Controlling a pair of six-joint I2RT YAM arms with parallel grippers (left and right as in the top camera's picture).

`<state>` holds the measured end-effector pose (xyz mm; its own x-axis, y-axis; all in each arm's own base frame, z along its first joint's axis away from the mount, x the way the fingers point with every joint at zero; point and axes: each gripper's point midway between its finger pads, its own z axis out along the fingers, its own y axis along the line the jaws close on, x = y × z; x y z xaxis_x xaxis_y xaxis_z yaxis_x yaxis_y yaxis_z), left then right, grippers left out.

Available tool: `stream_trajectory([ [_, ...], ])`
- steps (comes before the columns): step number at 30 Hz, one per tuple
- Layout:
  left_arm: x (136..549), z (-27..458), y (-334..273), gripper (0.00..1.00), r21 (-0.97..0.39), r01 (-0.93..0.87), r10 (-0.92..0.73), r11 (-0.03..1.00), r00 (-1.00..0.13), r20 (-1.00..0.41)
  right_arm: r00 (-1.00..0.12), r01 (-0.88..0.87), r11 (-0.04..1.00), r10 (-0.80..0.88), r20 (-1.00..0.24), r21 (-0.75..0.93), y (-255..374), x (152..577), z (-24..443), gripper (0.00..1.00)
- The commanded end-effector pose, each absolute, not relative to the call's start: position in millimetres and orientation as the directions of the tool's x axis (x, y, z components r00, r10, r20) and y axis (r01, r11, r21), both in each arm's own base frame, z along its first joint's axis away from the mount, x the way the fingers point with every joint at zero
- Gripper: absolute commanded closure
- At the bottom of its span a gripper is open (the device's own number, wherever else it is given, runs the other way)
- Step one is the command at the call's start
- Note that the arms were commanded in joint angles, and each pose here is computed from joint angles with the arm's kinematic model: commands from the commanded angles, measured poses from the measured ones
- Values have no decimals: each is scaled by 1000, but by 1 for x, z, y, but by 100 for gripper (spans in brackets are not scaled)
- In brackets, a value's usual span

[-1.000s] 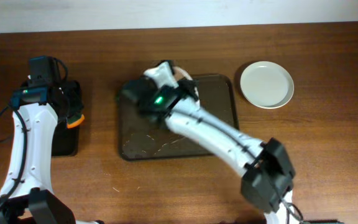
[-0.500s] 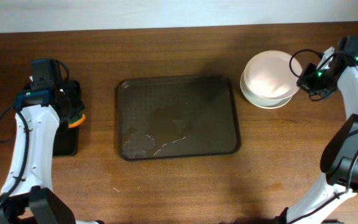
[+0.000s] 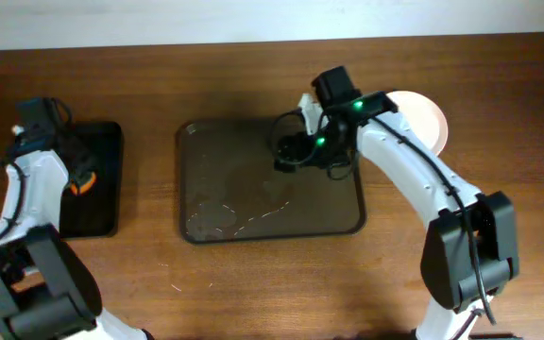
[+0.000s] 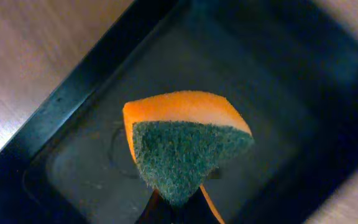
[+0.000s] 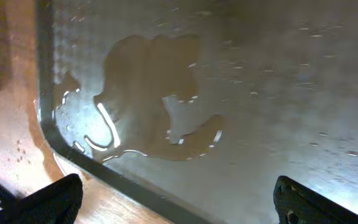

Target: Clean dirty plates on tray and stack at the side

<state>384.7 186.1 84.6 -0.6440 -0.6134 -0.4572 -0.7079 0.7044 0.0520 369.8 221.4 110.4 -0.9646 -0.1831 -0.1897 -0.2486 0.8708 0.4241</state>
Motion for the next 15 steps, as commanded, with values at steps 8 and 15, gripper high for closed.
stream_trajectory([
  [8,377,101,198,32,-17,-738,-660,674,-591,-464,-851,-296,922,-137,-507,248,172,322,258,2],
  [15,358,231,120,0,-380,-517,-637,767,-546,-544,-755,-269,947,-93,-649,177,129,273,314,2],
])
